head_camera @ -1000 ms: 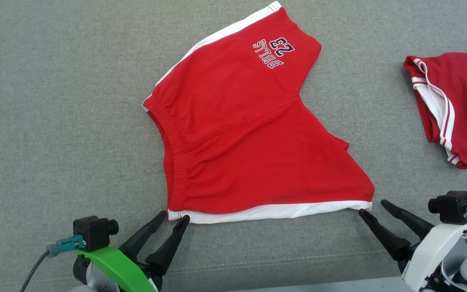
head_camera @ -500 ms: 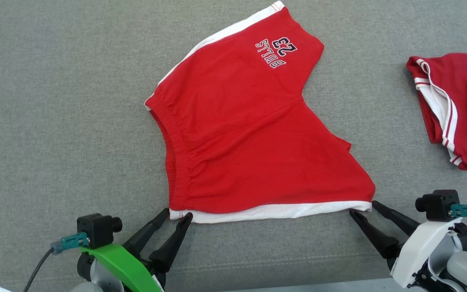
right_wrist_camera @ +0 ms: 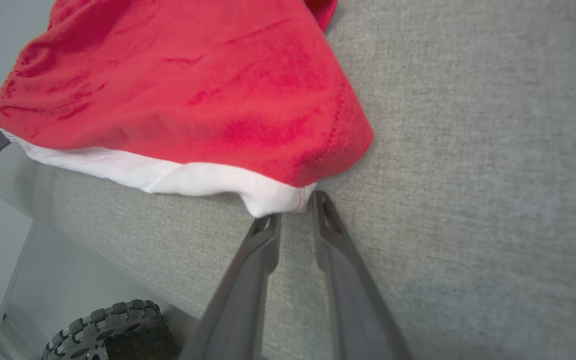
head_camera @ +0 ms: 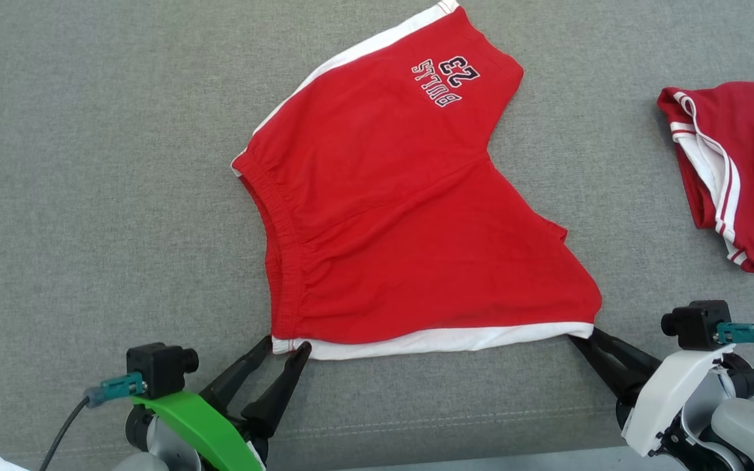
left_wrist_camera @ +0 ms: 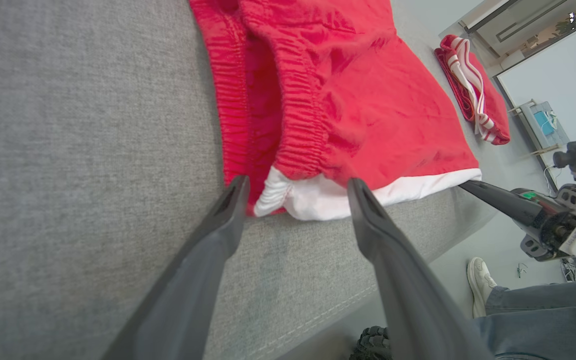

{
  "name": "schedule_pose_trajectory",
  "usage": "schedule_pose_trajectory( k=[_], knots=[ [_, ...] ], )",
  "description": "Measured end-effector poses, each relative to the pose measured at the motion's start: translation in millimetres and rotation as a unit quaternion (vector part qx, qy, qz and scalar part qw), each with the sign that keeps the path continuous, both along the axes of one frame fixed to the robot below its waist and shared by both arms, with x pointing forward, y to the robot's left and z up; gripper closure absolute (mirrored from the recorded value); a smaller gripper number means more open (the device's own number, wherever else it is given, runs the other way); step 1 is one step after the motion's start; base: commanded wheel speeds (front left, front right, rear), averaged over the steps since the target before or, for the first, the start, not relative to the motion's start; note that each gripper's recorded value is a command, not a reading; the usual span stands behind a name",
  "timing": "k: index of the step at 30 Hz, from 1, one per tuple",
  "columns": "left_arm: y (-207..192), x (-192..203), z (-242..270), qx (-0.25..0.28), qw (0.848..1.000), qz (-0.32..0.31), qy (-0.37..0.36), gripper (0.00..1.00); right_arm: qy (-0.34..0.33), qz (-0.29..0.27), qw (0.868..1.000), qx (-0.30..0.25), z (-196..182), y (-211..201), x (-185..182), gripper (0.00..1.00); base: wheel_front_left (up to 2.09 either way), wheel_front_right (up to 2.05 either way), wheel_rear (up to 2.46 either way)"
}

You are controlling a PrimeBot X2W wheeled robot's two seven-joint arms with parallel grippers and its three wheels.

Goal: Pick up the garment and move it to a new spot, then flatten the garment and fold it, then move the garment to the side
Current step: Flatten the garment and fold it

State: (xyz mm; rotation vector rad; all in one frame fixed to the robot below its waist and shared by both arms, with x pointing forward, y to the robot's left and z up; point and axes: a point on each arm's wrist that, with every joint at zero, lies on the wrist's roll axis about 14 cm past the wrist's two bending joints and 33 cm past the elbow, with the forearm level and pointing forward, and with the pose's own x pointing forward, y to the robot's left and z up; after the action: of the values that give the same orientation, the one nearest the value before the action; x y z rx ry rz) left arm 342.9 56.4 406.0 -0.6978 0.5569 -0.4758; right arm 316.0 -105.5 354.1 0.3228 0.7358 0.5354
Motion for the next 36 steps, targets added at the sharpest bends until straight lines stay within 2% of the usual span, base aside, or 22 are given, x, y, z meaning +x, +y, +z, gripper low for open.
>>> schedule_pose_trajectory(
  k=[4,7,8,9,10,11,12,20,28,36],
  knots=[
    [-1,-1,-3,0.001,1.0,-0.004,0.004,0.0,0.0,-0.002,1.0,0.001,-1,0,1,0.7,0.0,0.0,0.0],
    [-3,-2,-4,0.0,1.0,-0.005,0.006,0.0,0.0,-0.003,1.0,0.002,-1,0,1,0.76,0.0,0.0,0.0],
    [-4,-1,-4,-0.001,1.0,-0.005,0.006,0.3,-0.001,-0.004,1.0,0.001,-2,-1,2,0.77,0.0,0.0,0.0],
    [-5,-1,-4,-0.004,1.0,-0.006,0.005,0.55,-0.001,-0.004,1.0,0.0,-2,-1,2,0.81,0.0,0.0,0.0],
    [-6,0,-3,-0.006,1.0,-0.006,0.005,0.65,-0.002,-0.004,1.0,-0.001,-2,-1,3,0.87,0.0,0.0,0.0],
    [-7,1,-3,-0.007,1.0,-0.006,0.004,1.0,-0.004,-0.004,1.0,-0.001,-2,-1,4,0.94,0.0,0.0,0.0],
    [-7,1,-2,-0.007,1.0,-0.006,0.003,1.0,-0.006,-0.002,1.0,0.002,-1,0,5,1.0,0.0,0.0,0.0],
    [-7,3,-3,-0.004,1.0,-0.014,0.005,1.0,-0.027,-0.002,0.999,0.018,11,2,17,1.0,0.0,0.0,0.0],
    [-4,16,30,-0.028,0.999,-0.016,-0.04,1.0,-0.08,-0.036,0.995,0.054,54,-16,46,1.0,0.0,0.0,0.0],
    [2,21,60,-0.039,0.996,-0.023,-0.08,1.0,-0.099,-0.055,0.989,0.091,86,-26,46,1.0,0.0,0.0,0.0]
  ],
)
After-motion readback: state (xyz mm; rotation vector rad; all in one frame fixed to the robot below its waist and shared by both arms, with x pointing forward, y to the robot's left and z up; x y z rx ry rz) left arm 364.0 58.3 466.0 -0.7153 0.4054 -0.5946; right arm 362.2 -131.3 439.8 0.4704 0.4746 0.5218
